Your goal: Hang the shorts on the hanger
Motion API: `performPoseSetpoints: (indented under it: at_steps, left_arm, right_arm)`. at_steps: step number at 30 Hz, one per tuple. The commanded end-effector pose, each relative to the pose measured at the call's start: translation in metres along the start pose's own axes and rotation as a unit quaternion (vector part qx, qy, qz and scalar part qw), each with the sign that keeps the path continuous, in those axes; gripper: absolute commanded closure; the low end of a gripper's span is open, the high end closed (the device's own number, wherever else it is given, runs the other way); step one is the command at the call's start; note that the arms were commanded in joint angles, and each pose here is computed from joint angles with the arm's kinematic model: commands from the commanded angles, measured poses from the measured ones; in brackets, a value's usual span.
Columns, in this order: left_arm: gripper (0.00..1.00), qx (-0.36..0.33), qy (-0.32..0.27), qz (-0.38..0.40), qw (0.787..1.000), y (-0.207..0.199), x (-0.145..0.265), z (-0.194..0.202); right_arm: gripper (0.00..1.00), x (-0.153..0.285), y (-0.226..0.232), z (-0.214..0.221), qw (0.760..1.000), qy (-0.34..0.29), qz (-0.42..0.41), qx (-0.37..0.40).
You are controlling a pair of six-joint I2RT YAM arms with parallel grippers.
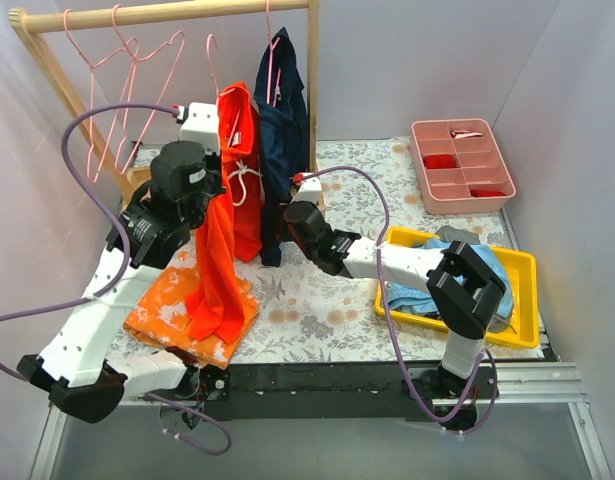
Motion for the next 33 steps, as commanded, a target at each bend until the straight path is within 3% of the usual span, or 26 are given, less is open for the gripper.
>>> performPoseSetpoints:
  at_steps: [1, 19, 33]
  left_arm:
    - [1.0, 0.059, -0.105, 0.02, 0.992, 0.008, -0.002, -0.054]
    - [1.0, 0.068, -0.145, 0.048, 0.986, 0.023, -0.052, -0.099]
    - [1.0, 0.074, -0.109, 0.114, 0.985, 0.01, -0.071, -0.082]
  right_arm:
    - [0.81, 0.007, 0.008, -0.025, 0.999, -0.024, -0.02, -0.013]
    - [0.82, 0.019, 0.007, -0.029, 0.999, -0.017, -0.044, -0.016]
    - [0.82, 0.03, 0.004, -0.029, 0.998, -0.009, -0.056, -0.025]
Point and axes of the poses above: each gripper's point midway between its finger pads, its own x axis back along the fingers, its own y axis along the line the jaws close on, z = x × y, the point moved 10 cm from there along x, back along the fingers, and after that the axes turned 10 degrees about x, right-handed, at the moved point
